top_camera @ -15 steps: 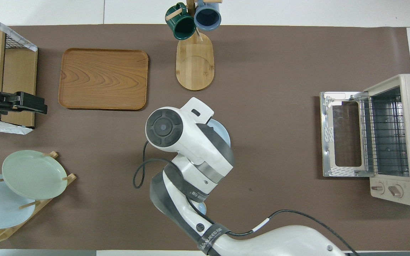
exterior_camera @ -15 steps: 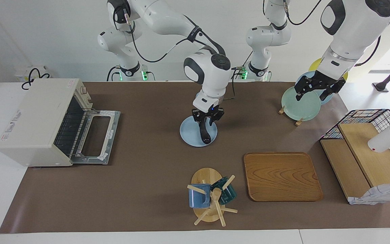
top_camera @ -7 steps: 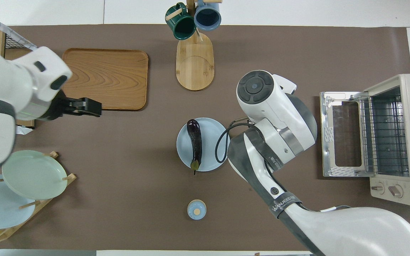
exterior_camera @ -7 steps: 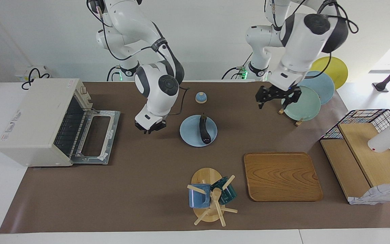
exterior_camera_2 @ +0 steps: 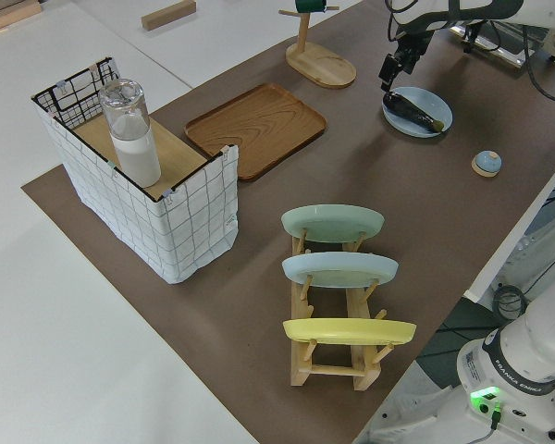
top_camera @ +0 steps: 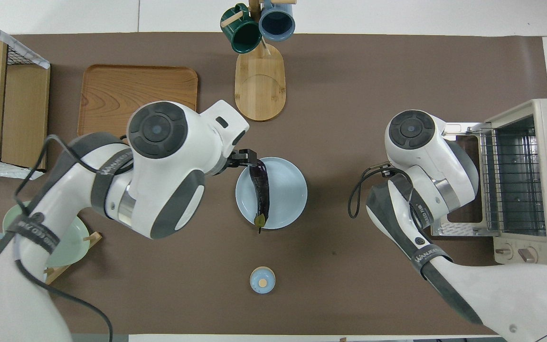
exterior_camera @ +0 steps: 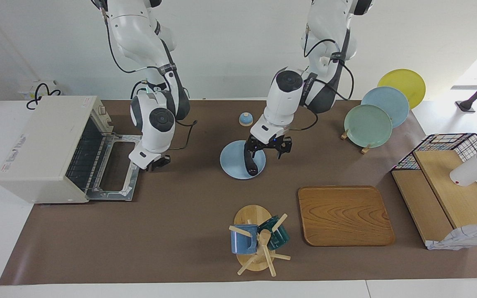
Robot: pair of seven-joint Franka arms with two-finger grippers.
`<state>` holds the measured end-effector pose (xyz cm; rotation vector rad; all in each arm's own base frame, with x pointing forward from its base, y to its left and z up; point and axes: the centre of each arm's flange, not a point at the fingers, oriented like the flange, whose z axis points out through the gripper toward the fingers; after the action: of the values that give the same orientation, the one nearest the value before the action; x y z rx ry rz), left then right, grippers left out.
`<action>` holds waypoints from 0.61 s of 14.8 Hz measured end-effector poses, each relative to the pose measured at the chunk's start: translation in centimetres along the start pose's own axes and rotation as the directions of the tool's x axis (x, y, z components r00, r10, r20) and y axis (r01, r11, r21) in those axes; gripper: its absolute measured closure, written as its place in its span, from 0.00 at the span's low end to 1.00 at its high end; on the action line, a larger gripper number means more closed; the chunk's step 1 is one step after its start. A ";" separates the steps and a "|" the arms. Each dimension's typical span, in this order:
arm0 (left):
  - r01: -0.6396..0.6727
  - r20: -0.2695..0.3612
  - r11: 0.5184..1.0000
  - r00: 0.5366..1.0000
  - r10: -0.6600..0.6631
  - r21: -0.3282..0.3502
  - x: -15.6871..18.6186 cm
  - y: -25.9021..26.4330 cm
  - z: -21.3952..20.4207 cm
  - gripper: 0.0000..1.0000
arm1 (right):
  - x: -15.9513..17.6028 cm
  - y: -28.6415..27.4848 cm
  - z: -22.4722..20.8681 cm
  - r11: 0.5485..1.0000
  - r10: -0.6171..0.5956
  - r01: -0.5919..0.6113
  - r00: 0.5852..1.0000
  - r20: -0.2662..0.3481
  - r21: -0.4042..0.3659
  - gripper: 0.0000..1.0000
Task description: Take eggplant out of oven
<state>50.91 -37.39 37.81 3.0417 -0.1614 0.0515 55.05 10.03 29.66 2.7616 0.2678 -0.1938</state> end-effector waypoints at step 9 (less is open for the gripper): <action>0.010 0.002 1.000 1.000 -0.010 -0.010 -1.0 1.7 6.3 0.00 | -0.6 1.9 1.4 0.999 -0.032 0.032 0.999 -0.002 0.014 0.82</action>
<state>49.92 -39.55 31.64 3.0325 -0.1468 0.0467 54.78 7.66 29.14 2.7726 0.3125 -0.2025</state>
